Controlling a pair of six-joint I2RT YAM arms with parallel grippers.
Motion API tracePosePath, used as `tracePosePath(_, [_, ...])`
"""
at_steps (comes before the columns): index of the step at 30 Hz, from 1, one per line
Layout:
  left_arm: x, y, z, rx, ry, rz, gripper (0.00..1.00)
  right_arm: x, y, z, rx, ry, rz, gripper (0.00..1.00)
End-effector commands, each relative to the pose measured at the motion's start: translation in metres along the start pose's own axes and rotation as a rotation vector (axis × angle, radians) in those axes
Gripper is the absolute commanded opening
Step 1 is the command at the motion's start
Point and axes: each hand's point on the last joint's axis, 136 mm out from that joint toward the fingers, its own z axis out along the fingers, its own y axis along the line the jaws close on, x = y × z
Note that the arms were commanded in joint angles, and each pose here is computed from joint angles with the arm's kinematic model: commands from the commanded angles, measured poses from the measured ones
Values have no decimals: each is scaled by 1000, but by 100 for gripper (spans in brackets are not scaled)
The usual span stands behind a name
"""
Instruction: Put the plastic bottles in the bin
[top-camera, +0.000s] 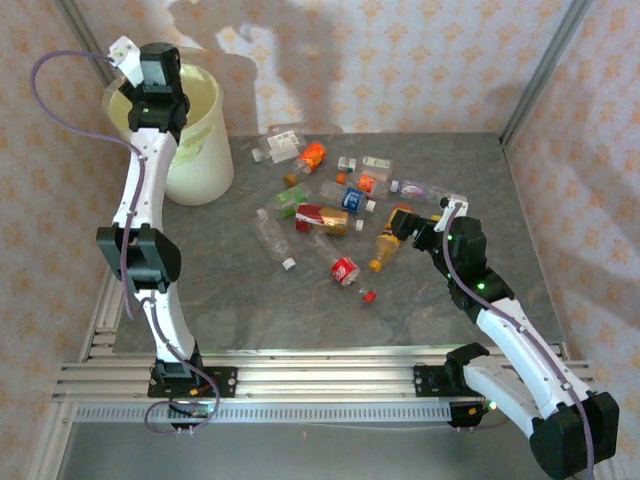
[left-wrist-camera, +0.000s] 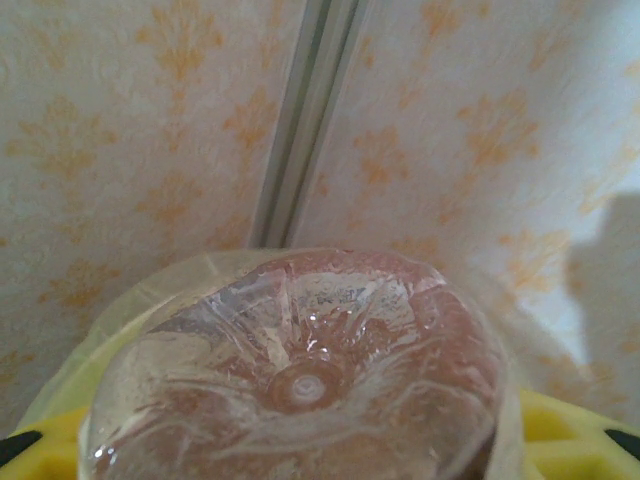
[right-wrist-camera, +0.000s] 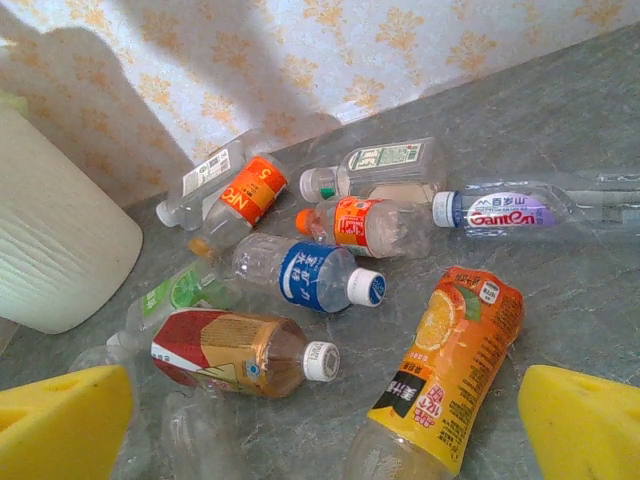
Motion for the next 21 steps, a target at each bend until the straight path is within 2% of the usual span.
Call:
tracePosePath(1, [23,10,14,-36,79,99,55,1,-1,1,7,-6,-21,99])
tracePosePath(6, [46,15,33,-82,123,145,54,3,2,4,-3,17,-25,99])
tracePosePath(15, [74,12,50,-84,205,229,57,8,1,6,-7,32,-24,99])
tracePosePath(21, [80,-4,48,4,250,206,74,8,1,6,-4,35,-36,99])
